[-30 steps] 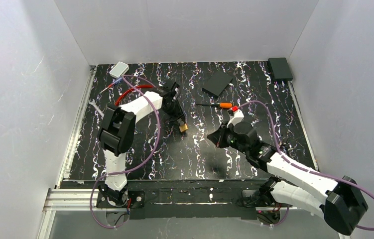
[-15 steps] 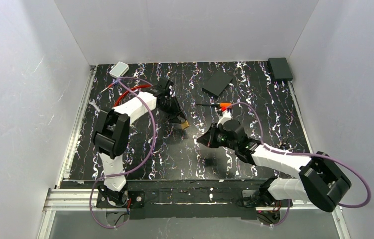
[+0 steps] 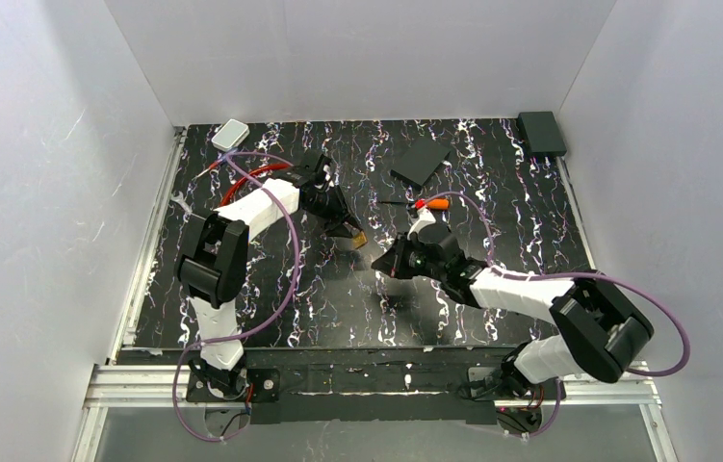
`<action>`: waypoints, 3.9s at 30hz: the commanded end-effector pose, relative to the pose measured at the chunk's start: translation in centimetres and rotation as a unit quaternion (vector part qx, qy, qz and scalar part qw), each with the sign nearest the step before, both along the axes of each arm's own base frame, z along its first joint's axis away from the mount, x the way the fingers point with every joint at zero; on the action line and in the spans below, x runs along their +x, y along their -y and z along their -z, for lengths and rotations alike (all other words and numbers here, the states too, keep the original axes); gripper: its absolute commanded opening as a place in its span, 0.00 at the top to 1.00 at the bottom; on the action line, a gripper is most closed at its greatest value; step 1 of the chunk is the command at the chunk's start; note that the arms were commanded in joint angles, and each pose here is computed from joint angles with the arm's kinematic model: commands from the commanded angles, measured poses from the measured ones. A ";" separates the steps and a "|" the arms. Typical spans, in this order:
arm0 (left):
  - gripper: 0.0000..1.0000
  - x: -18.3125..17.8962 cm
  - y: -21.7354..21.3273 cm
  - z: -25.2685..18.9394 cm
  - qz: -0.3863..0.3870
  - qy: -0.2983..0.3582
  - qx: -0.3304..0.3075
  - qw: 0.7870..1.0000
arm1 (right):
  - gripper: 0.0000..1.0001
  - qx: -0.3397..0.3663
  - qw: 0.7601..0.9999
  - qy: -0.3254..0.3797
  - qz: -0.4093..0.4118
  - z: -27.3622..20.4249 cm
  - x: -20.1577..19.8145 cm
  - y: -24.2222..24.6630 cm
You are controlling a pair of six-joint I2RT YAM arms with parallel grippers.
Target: Unlock with the key
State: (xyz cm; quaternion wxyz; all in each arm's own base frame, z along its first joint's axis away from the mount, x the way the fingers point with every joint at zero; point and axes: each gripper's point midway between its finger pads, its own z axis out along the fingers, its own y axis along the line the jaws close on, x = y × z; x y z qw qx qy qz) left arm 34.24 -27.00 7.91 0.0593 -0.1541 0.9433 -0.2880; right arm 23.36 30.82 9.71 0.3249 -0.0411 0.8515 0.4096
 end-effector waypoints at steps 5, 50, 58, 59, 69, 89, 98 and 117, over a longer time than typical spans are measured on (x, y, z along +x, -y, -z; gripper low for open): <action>1.00 -0.2 0.2 -3.7 0.002 0.031 -0.034 0.999 | 0.99 0.029 0.999 0.041 -0.008 -2.2 2.6 -2.6; 1.00 0.0 0.1 -4.3 -0.001 0.034 -0.048 0.998 | 0.99 0.037 0.998 0.040 -0.013 -1.6 5.2 -3.4; 1.00 -0.1 0.1 -4.3 0.000 0.034 -0.047 0.998 | 0.99 0.038 0.998 0.043 -0.012 -1.9 5.4 -3.3; 1.00 0.0 0.1 -4.3 0.000 0.035 -0.047 0.998 | 0.99 0.038 0.998 0.044 -0.011 -1.9 5.4 -3.2; 1.00 0.0 0.1 -4.3 0.001 0.035 -0.046 0.998 | 0.99 0.037 0.998 0.047 -0.002 -2.1 6.1 -2.5; 1.00 0.0 0.3 -4.2 0.005 0.033 -0.052 0.998 | 0.99 0.055 0.996 0.060 -0.035 -3.2 6.6 -3.3; 1.00 0.1 0.4 -4.4 0.007 0.038 -0.057 0.998 | 0.99 0.059 0.995 0.048 -0.058 -2.9 6.8 -3.7; 1.00 0.0 0.4 -4.5 0.008 0.038 -0.058 0.998 | 0.99 0.053 0.996 0.053 -0.055 -3.0 7.7 -3.3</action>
